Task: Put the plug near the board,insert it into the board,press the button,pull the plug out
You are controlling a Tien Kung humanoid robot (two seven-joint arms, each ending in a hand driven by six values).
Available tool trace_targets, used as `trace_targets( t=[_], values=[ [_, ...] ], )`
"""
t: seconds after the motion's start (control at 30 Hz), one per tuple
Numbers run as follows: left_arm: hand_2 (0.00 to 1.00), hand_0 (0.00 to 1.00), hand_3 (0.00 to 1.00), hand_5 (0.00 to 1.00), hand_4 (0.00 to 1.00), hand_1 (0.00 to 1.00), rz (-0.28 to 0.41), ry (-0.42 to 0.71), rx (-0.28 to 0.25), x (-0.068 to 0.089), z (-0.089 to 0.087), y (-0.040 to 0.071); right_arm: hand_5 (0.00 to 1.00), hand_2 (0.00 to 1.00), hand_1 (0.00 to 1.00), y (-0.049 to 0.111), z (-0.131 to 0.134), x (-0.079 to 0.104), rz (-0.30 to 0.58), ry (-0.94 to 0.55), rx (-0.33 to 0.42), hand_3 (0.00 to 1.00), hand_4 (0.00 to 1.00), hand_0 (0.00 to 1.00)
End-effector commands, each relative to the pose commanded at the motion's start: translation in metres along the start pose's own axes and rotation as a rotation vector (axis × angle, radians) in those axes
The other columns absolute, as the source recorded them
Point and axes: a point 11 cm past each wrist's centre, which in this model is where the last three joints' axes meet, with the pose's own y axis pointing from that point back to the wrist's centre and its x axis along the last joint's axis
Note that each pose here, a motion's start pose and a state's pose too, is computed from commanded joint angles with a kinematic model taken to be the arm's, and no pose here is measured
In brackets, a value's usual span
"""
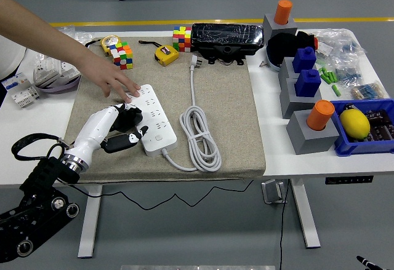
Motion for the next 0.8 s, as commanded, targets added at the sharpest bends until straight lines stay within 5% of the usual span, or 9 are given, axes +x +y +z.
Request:
trace_targets(
  t=[0.8],
  values=[
    [0.761,0.786,0.673,0.493,0.715,0.789,-0.020,0.026,0.002,-0.006,0.011,-0.020,0.548,0.639,0.646,0.000,0.003,0.000,0.001,-0.012,-0.004,0.561,0.981,0.650]
  ],
)
